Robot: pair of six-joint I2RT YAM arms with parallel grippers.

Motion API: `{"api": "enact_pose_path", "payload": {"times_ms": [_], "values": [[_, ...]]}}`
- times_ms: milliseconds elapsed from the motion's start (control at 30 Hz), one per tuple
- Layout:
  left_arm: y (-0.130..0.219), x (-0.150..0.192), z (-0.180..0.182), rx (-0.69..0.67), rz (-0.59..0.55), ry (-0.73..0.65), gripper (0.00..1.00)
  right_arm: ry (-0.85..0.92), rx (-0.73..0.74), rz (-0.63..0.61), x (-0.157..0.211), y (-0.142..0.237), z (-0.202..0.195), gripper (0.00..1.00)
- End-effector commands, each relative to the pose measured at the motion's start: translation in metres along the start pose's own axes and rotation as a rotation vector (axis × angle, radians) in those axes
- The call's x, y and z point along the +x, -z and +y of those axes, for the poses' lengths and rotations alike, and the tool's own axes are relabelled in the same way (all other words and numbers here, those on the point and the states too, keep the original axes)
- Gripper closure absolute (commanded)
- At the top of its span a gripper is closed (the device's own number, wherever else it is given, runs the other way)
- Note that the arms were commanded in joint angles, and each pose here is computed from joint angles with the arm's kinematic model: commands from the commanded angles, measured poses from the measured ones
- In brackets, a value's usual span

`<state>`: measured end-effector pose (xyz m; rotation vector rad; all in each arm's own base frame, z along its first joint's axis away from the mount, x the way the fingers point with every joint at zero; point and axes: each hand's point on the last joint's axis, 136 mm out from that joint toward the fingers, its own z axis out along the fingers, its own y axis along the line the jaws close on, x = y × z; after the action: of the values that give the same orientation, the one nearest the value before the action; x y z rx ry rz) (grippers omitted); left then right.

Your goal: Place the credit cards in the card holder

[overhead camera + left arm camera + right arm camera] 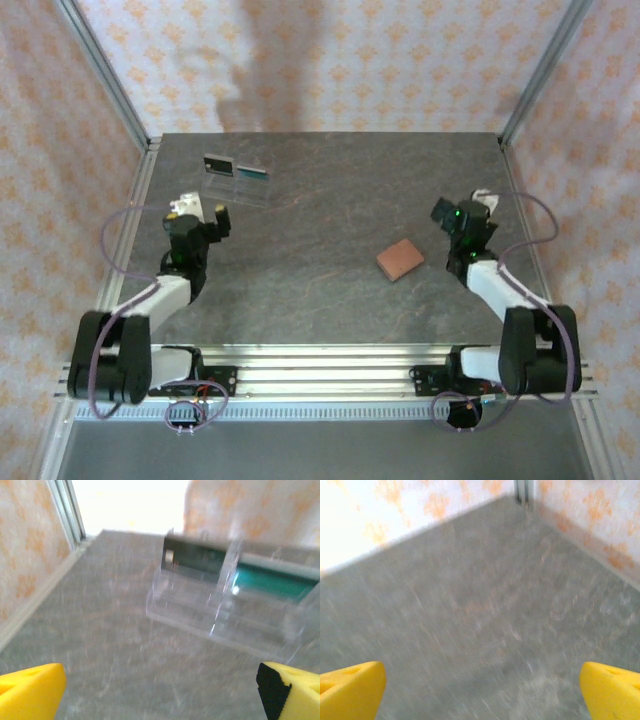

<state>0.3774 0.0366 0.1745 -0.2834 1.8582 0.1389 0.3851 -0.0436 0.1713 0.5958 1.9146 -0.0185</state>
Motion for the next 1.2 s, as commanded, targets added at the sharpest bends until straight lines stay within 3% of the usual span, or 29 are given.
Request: {"api": "enact_pose_path", "payload": {"times_ms": [0,133,267,333,467,667,933,1167], "values": [[0.026,-0.002,-0.004,0.024,0.182,0.143,0.00,-0.176,0.111,0.171,0.020,0.019,-0.016,0.01],[0.059,-0.023,-0.026,0.146,0.271,0.315,0.00,-0.228,0.106,0.320,0.033,0.034,-0.009,0.00],[0.081,-0.025,-0.042,0.221,0.375,0.489,0.00,-0.240,0.042,0.574,0.069,0.047,0.009,0.00],[0.087,-0.027,-0.068,0.372,0.416,0.506,0.00,-0.233,0.063,0.706,0.095,0.054,0.007,0.00],[0.089,-0.017,-0.082,0.434,0.505,0.486,0.00,-0.234,0.043,0.897,0.132,0.066,0.014,0.01],[0.082,-0.006,-0.083,0.386,0.543,0.431,0.00,-0.128,0.078,0.910,0.148,0.064,0.032,0.02],[0.078,0.011,-0.123,0.443,0.632,0.298,0.01,0.040,0.362,0.784,0.163,0.053,0.050,0.01],[0.071,0.022,-0.129,0.438,0.670,0.299,0.01,0.028,0.393,0.796,0.181,0.049,0.053,0.00]]}}
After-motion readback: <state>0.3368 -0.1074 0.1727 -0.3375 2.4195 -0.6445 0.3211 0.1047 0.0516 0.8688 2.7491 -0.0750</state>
